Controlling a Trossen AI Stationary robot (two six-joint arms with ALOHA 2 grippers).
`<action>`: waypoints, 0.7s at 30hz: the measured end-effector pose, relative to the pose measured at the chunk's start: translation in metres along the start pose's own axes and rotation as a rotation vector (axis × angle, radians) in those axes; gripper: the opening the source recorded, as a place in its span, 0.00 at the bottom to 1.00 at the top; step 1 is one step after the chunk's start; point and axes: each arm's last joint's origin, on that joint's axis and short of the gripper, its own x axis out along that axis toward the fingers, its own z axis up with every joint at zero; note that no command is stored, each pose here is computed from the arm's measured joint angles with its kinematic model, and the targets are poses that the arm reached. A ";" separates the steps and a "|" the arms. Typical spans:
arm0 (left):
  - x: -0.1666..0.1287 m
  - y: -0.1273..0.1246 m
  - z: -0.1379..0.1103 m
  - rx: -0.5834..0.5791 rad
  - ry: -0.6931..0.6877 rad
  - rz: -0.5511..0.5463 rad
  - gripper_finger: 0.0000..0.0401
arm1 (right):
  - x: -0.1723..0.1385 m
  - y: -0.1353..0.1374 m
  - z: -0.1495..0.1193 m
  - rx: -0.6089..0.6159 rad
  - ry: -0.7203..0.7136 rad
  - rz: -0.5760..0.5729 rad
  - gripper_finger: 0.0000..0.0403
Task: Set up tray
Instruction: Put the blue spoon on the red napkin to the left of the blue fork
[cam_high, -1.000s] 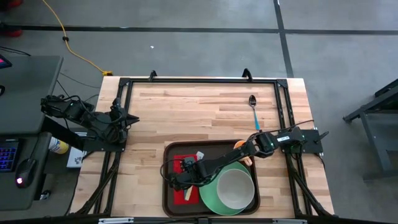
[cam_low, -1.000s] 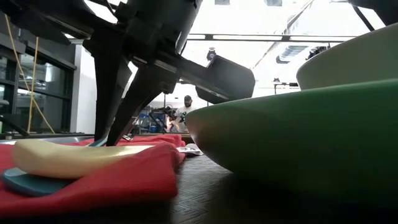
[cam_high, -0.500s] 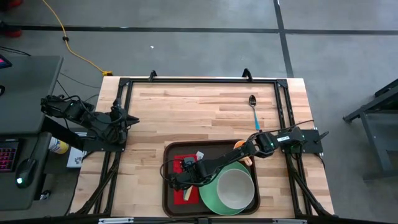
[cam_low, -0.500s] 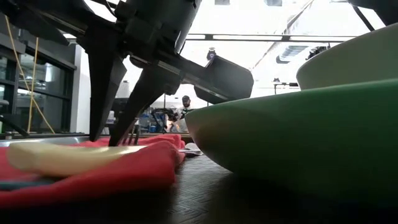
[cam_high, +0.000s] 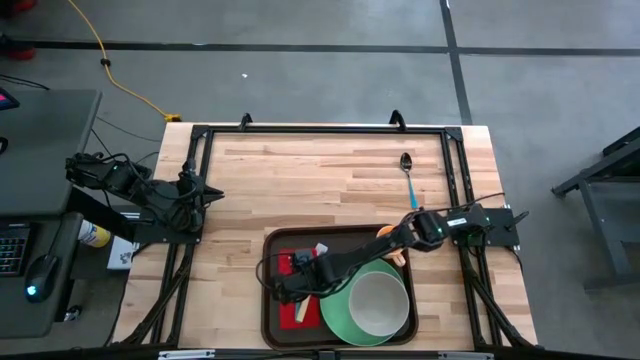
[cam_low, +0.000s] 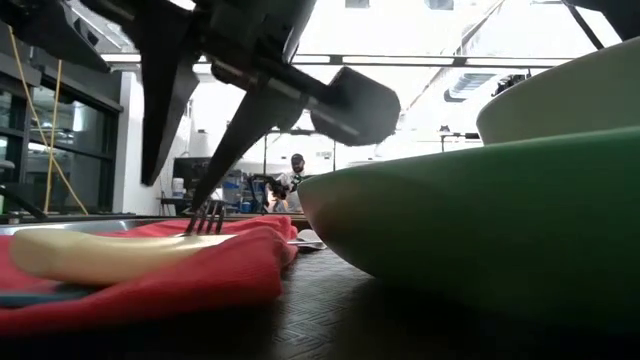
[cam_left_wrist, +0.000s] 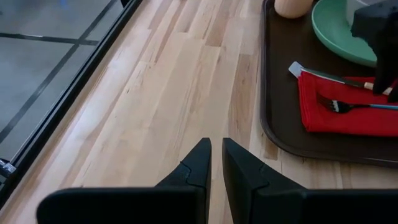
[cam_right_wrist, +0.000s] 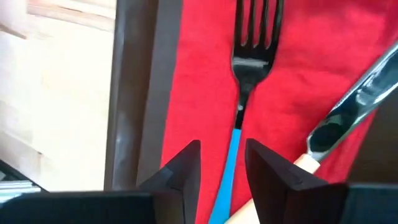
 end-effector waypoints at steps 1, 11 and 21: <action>0.000 0.000 0.000 0.000 0.000 0.000 0.17 | -0.003 0.000 0.001 -0.006 -0.002 -0.003 0.26; 0.000 0.000 0.000 0.000 0.000 0.000 0.17 | -0.083 0.004 0.044 -0.160 -0.207 -0.026 0.26; 0.000 0.000 0.000 -0.001 -0.001 0.000 0.17 | -0.224 -0.044 0.129 -0.253 -0.462 -0.298 0.26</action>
